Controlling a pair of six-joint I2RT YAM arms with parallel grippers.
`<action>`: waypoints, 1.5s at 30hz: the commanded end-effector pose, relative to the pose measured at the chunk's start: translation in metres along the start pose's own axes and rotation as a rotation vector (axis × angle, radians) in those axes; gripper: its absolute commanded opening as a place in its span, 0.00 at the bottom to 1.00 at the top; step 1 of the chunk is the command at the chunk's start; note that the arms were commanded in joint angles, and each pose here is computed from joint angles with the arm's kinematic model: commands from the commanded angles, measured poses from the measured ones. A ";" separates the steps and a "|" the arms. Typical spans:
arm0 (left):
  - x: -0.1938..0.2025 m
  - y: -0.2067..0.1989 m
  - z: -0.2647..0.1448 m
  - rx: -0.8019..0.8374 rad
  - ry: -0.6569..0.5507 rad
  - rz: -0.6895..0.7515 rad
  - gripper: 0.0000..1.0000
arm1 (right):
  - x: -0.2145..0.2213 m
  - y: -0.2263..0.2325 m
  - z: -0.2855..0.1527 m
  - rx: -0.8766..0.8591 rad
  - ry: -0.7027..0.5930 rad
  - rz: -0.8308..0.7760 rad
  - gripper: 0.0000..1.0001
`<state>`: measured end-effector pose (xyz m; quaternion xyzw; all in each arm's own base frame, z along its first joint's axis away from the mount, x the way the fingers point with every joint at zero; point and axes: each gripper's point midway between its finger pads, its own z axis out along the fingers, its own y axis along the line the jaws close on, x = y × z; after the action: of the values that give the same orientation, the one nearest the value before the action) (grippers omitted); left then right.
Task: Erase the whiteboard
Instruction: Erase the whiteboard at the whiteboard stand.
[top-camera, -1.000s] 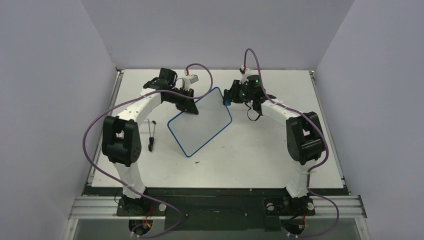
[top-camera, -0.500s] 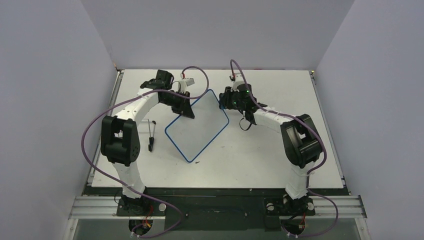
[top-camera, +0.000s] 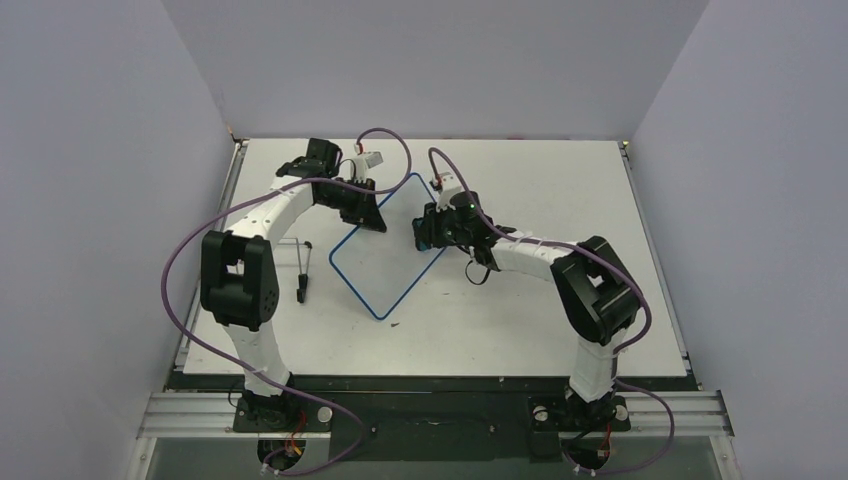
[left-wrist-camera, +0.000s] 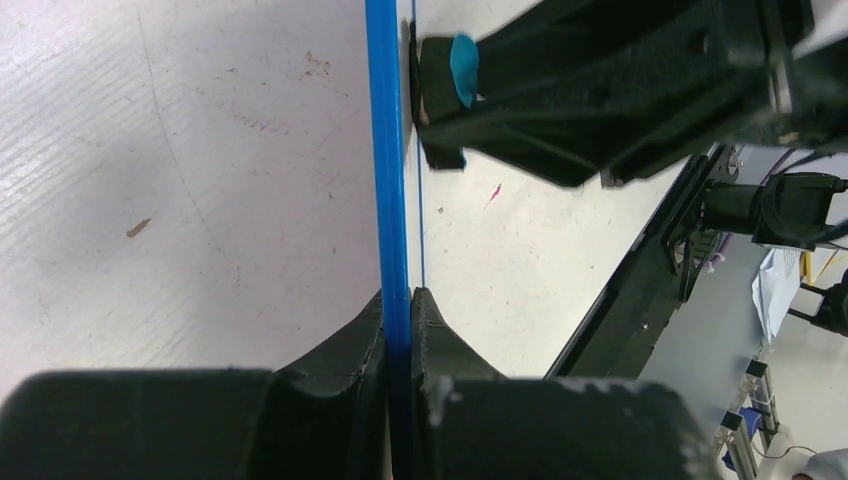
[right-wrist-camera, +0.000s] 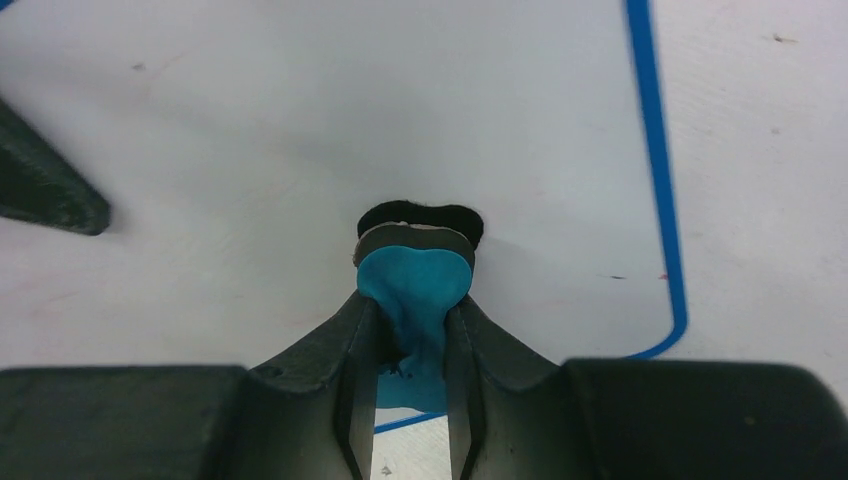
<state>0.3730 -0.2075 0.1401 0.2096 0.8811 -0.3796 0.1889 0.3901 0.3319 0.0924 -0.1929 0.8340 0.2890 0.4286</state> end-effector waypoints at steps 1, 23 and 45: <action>-0.012 -0.008 0.010 0.038 -0.033 0.122 0.00 | 0.007 -0.052 -0.002 0.132 0.012 0.117 0.00; -0.013 -0.011 0.009 0.047 -0.037 0.134 0.00 | 0.041 -0.107 0.001 0.229 0.167 0.350 0.00; -0.012 -0.013 0.011 0.055 -0.034 0.138 0.00 | -0.018 0.066 -0.010 -0.110 0.110 -0.021 0.00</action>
<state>0.3739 -0.2125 0.1402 0.2106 0.8795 -0.3818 0.1907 0.3991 0.3134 0.0848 -0.1605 0.8875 0.2575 0.3468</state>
